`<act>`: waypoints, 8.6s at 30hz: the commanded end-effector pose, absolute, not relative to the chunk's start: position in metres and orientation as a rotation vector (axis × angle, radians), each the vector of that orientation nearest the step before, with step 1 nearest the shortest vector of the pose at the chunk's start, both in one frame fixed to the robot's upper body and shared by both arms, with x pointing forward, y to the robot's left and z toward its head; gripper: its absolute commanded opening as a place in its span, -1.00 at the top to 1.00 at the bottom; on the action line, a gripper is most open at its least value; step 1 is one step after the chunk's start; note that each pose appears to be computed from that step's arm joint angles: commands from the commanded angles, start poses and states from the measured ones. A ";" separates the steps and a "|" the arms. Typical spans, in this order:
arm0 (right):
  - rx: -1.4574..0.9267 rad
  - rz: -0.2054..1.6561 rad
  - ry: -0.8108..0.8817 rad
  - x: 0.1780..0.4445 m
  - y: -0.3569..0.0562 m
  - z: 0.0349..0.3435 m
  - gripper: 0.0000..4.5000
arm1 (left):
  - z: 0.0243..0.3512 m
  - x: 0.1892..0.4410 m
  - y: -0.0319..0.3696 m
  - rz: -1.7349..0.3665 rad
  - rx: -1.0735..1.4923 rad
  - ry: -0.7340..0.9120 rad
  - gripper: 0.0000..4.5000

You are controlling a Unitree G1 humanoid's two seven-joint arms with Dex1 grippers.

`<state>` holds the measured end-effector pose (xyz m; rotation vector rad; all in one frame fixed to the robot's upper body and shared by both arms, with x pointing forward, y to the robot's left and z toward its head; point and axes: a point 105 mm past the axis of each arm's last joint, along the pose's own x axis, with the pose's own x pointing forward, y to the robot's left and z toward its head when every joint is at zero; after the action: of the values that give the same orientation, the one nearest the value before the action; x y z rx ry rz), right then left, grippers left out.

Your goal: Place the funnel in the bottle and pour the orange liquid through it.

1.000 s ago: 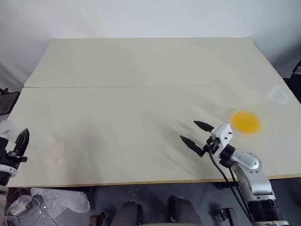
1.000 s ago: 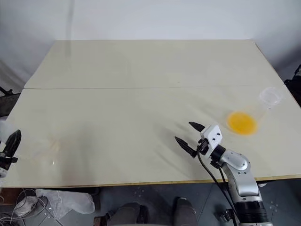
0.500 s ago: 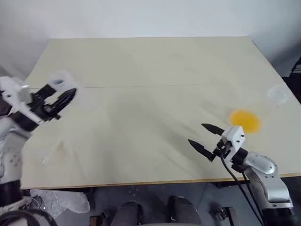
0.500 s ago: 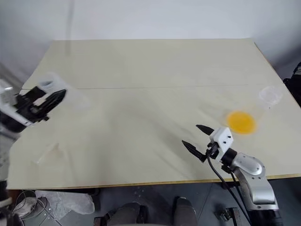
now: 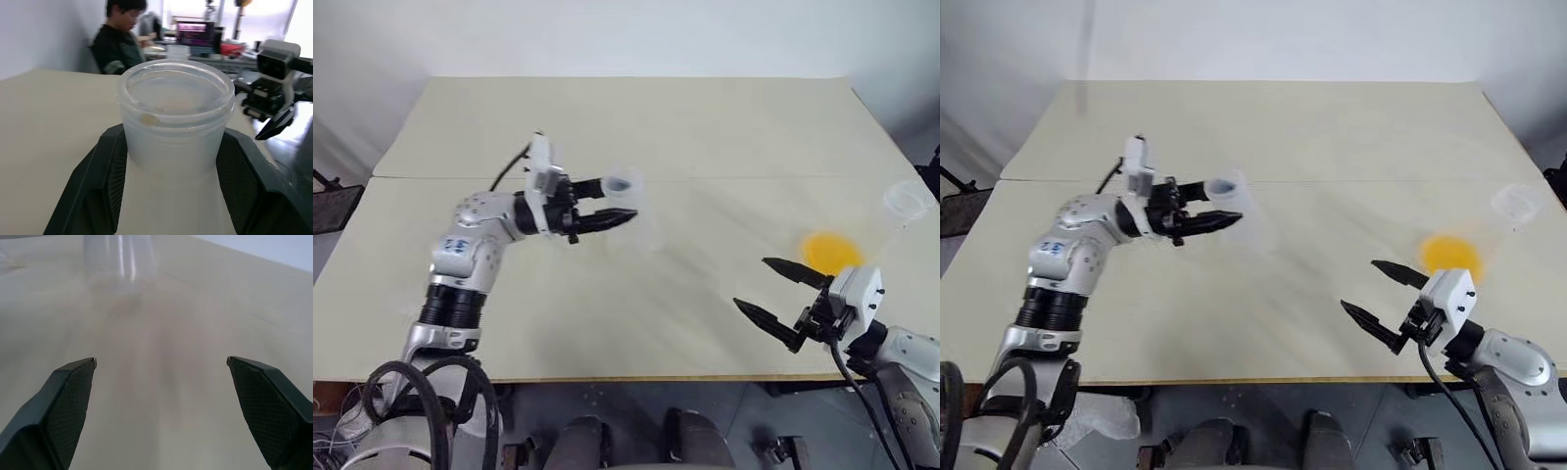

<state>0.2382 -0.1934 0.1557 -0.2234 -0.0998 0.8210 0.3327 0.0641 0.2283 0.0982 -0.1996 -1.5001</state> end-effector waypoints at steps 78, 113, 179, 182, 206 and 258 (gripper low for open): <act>-0.358 0.676 -0.150 0.216 -0.218 0.189 -1.00 | 0.212 0.359 0.015 -1.557 0.290 -0.147 -0.99; -0.221 0.945 -0.066 0.246 -0.189 0.170 -1.00 | 0.150 0.194 0.309 -0.107 -0.021 -0.195 -0.99; -0.279 0.826 -0.125 0.245 -0.203 0.176 -1.00 | 0.225 0.326 0.213 -0.840 0.088 -0.148 0.98; -0.266 0.798 -0.171 0.242 -0.204 0.189 -1.00 | 0.247 0.341 0.173 -1.033 0.140 -0.199 0.98; -0.234 0.630 -0.211 0.210 -0.197 0.190 -1.00 | 0.274 0.344 0.023 -1.786 0.660 -0.424 0.98; -0.270 0.524 -0.171 0.204 -0.214 0.181 -1.00 | 0.296 0.342 0.016 -1.822 0.863 -0.502 -0.99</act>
<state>0.2079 -0.2083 0.1696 -0.2309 -0.1344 0.5620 0.3510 0.0065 0.2816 0.8789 -0.4686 -1.7545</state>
